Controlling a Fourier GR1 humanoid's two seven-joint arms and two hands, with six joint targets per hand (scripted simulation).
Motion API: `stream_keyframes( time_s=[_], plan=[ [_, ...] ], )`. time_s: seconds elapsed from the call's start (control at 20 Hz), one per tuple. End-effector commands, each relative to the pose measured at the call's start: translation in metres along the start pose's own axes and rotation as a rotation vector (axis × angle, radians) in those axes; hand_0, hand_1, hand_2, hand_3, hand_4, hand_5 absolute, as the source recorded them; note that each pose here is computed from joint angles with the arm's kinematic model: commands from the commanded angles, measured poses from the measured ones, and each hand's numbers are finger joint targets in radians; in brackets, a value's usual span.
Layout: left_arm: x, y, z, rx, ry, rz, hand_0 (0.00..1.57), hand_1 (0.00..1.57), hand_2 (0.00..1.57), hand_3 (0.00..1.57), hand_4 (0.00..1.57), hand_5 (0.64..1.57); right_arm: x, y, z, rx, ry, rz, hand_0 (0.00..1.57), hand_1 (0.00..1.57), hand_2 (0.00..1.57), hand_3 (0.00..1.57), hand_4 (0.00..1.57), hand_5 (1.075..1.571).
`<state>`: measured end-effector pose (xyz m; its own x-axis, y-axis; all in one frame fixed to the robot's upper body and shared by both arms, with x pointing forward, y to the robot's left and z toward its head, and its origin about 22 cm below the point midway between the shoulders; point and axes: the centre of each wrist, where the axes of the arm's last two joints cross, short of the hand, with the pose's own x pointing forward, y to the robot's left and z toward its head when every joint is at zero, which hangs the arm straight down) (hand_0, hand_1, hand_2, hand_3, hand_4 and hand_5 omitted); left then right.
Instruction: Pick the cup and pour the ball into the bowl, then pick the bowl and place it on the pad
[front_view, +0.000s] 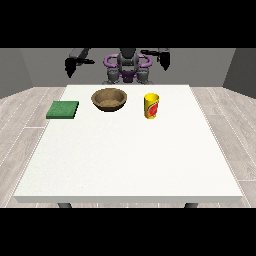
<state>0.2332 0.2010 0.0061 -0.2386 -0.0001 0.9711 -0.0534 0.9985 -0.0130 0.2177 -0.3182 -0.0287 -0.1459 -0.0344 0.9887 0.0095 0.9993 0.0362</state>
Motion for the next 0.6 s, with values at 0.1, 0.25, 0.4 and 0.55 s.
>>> stream_keyframes(
  time_s=[0.1,0.25,0.4,0.55],
  plan=[
    [-0.015,0.013,-0.032,0.01,-0.082,-0.019,0.0,0.0,0.0,0.0,0.0,1.459,-0.01,0.005,-0.02,0.02,-0.102,-0.026,0.0,0.0,0.0,0.0,0.0,1.562],
    [-0.001,-0.004,-0.066,0.034,-0.134,-0.04,0.0,0.0,0.0,0.0,0.0,1.457,-0.009,0.004,-0.04,0.04,-0.152,-0.026,0.0,0.0,0.0,0.0,0.0,1.558],
    [-0.006,-0.018,-0.077,0.011,-0.179,-0.04,0.0,0.0,0.0,0.0,0.0,1.451,0.008,-0.013,-0.068,0.035,-0.19,-0.033,0.0,0.0,0.0,0.0,0.0,1.555],
    [0.003,0.012,-0.108,0.078,-0.246,-0.041,0.0,0.0,0.0,0.0,0.0,1.448,-0.003,-0.004,-0.064,0.08,-0.257,-0.052,0.0,0.0,0.0,0.0,0.0,1.552]
  ],
)
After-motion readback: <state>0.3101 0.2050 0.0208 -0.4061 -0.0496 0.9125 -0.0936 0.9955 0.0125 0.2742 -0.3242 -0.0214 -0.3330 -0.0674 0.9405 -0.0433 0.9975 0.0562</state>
